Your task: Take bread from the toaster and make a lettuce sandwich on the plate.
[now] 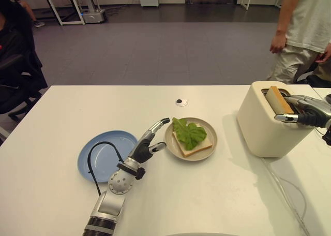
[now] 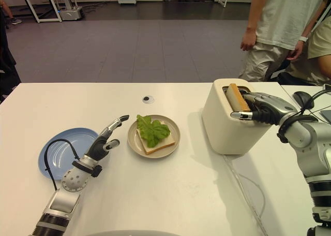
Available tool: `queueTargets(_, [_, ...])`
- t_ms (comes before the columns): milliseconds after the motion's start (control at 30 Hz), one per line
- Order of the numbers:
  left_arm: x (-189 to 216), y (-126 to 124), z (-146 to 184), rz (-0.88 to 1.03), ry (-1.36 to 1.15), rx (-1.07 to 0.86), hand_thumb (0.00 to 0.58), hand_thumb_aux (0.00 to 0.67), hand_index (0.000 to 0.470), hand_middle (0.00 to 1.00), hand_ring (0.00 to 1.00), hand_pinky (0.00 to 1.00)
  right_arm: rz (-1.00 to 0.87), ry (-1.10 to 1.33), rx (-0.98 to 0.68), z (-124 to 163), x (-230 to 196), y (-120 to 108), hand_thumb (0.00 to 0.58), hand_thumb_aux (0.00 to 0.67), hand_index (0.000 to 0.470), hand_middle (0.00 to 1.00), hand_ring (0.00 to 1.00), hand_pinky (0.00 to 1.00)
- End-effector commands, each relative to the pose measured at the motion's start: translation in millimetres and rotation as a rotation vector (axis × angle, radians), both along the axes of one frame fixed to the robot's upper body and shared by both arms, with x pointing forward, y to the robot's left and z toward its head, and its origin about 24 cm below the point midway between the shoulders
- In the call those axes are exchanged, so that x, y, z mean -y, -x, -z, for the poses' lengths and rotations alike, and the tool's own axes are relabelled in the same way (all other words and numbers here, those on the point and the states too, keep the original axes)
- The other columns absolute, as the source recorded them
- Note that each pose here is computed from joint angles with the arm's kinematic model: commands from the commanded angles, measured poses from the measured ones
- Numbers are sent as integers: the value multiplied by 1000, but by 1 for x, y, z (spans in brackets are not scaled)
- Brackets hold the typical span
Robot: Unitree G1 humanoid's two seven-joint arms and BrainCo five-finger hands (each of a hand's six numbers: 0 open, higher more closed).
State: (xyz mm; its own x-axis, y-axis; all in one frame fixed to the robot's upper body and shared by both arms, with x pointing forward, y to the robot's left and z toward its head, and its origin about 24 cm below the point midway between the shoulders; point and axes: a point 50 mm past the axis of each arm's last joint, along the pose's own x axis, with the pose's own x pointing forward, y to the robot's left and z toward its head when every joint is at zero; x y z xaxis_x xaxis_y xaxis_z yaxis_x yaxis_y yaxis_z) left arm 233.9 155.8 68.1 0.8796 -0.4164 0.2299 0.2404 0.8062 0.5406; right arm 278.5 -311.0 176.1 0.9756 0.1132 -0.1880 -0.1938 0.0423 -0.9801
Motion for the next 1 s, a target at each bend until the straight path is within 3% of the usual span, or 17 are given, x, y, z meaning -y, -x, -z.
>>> queueTargets(33, [-2, 2, 4, -3, -22, -15, 0, 0, 0, 0, 0, 0, -91, -61, 9, 3, -20, -3, 470, 378, 265, 0, 0, 0])
queueTargets(133, [-2, 2, 4, -3, -25, -17, 0, 0, 0, 0, 0, 0, -88, -70, 56, -3, -20, -6, 554, 528, 370, 0, 0, 0])
queueTargets(233, [-2, 2, 5, -1, -28, -19, 0, 0, 0, 0, 0, 0, -80, -70, 87, -6, -19, -7, 576, 617, 433, 0, 0, 0])
queueTargets(300, [-2, 2, 5, -1, -31, -21, 0, 0, 0, 0, 0, 0, -75, -71, 101, -8, -18, -8, 576, 615, 431, 0, 0, 0])
queueTargets(333, [-2, 2, 6, -2, -32, -23, 0, 0, 0, 0, 0, 0, -73, -71, 105, -9, -18, -8, 580, 670, 470, 0, 0, 0])
queueTargets(467, [-2, 2, 7, -1, -36, -27, 0, 0, 0, 0, 0, 0, -50, -125, 163, -18, -15, -11, 580, 670, 470, 0, 0, 0])
queueTargets(733, [-4, 2, 9, -11, -37, -31, 0, 0, 0, 0, 0, 0, -105, -545, 508, -110, -5, -16, 580, 670, 470, 0, 0, 0])
queueTargets(833, [-4, 1, 10, -11, -37, -31, 0, 0, 0, 0, 0, 0, -236, -618, 481, -110, -31, -19, 580, 670, 470, 0, 0, 0])
queueTargets(1000, [-4, -1, 11, -5, -38, -30, 0, 0, 0, 0, 0, 0, -532, -683, 368, -88, -105, -22, 580, 670, 470, 0, 0, 0])
